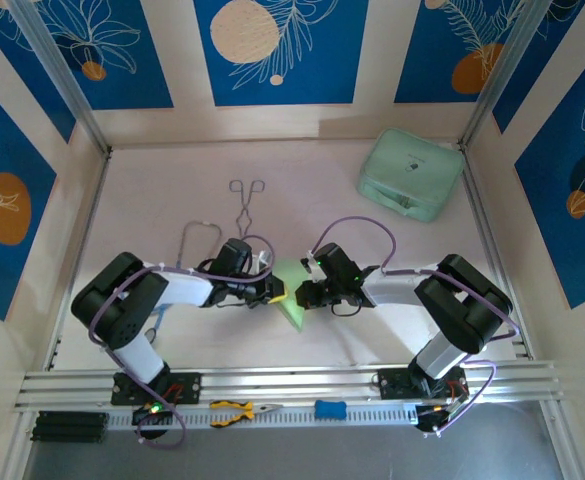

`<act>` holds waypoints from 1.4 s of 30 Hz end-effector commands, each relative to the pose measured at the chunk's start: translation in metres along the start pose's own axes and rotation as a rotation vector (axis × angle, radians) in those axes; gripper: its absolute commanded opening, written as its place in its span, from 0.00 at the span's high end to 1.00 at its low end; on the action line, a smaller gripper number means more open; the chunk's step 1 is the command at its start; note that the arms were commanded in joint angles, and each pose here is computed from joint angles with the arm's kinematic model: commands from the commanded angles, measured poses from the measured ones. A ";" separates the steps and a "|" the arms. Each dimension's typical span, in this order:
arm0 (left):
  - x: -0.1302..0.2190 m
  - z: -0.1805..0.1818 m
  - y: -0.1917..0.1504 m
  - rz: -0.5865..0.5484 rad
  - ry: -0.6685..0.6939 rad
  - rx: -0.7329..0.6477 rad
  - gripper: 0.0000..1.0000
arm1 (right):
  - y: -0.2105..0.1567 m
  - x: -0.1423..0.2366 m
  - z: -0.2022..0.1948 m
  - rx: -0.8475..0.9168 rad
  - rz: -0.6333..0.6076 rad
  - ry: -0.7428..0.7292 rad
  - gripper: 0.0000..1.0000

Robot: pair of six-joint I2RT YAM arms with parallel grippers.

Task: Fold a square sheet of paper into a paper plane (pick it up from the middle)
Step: Third fold the triangle at the center of the table.

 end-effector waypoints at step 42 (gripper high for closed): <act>-0.007 0.039 -0.007 0.025 0.159 0.003 1.00 | -0.012 -0.002 0.049 -0.203 0.065 0.145 0.97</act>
Point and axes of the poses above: each hand's point on the last joint's axis, 136 mm out from that joint toward the fingers, its own x axis back along the fingers, its own z axis along the line the jaws close on, y = z × x, the point moved 7 cm from there along x, back along the fingers, and after that the axes turned 10 degrees about x, right-handed, at the moved point
